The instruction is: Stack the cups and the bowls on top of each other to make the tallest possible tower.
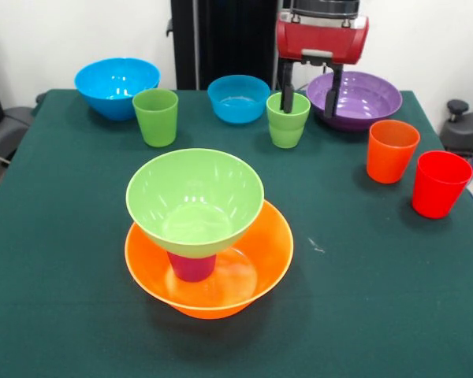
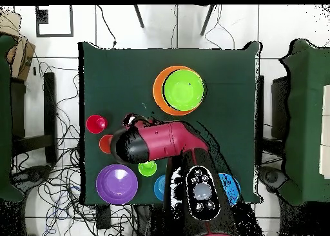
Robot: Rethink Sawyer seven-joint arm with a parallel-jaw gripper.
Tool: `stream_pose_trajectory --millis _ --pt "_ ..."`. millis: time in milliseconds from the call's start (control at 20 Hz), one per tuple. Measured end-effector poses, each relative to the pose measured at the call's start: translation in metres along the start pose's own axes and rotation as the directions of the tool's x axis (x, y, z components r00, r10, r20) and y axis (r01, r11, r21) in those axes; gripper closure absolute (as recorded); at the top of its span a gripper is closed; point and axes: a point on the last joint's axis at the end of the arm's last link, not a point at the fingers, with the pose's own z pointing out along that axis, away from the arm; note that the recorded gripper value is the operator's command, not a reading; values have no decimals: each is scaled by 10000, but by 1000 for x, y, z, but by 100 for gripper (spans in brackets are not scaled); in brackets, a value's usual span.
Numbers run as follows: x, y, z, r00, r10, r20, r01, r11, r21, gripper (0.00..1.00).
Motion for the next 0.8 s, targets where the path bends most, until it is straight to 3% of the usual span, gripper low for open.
stream_pose_trajectory --millis 800 --pt "35 -16 8 9986 65 -525 -53 9997 240 0"
